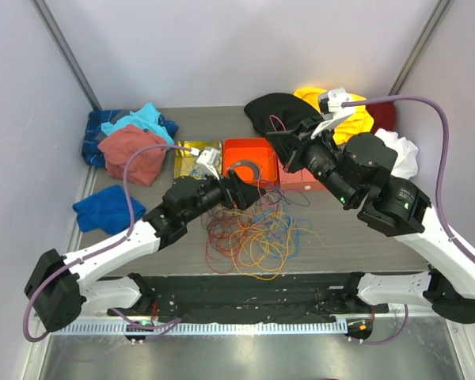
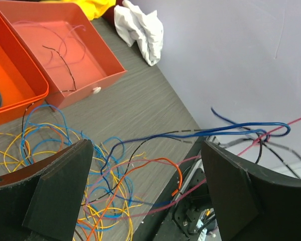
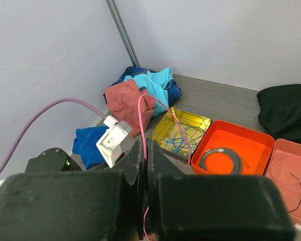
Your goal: Untangle the cables
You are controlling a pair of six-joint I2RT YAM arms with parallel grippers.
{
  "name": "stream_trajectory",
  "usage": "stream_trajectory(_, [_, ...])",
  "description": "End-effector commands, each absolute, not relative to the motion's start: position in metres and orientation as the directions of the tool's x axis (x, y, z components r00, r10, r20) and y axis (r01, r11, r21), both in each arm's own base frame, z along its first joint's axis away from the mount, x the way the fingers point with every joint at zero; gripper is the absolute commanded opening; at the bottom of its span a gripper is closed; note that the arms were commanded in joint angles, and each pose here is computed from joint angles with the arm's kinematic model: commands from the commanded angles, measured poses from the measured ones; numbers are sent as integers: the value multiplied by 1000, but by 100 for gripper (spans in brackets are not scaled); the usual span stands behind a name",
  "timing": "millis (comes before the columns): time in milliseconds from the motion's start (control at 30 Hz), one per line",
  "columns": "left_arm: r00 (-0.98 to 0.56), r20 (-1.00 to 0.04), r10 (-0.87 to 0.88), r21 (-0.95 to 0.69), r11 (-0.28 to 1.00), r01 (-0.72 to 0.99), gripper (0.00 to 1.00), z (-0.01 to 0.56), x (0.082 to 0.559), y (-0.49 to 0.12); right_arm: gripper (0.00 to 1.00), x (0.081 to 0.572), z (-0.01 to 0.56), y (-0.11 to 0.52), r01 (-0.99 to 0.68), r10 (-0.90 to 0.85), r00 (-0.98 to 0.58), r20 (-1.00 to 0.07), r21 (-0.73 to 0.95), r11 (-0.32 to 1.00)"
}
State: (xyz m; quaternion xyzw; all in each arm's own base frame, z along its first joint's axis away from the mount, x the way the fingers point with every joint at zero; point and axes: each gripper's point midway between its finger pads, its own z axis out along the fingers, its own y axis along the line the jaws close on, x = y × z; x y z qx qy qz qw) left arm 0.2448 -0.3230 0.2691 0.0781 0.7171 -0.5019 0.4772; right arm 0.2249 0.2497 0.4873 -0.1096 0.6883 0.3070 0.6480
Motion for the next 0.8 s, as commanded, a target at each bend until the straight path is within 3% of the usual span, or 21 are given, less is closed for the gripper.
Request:
stream_trajectory(0, [-460, -791, -403, -606, 411, 681, 93, 306, 238, -332, 1, 214, 506, 246, -584, 304, -124, -944, 318, 747])
stream_trajectory(100, [-477, -794, -377, -604, 397, 691, 77, 300, 236, -338, 1, 213, 503, 253, -598, 302, -141, -943, 324, 733])
stream_trajectory(200, [-489, -795, -359, -603, 394, 693, 50, 295, 237, -344, 1, 211, 505, 253, -608, 310, -144, -940, 332, 721])
stream_trajectory(233, [-491, -797, -351, -603, 415, 682, 34, 291, 239, -343, 1, 209, 506, 253, -611, 312, -146, -939, 333, 718])
stream_trajectory(333, [-485, -806, -339, -587, 561, 584, 0, 273, 254, -323, 1, 207, 512, 242, -600, 328, -132, -935, 339, 725])
stream_trajectory(500, [-448, -832, -328, -509, 774, 378, 0, 239, 267, -266, 1, 204, 524, 217, -565, 352, -83, -932, 335, 754])
stream_trajectory(767, [-565, -758, -326, -467, 876, 121, 0, 160, 238, -203, 1, 198, 546, 186, -535, 387, -7, -922, 331, 777])
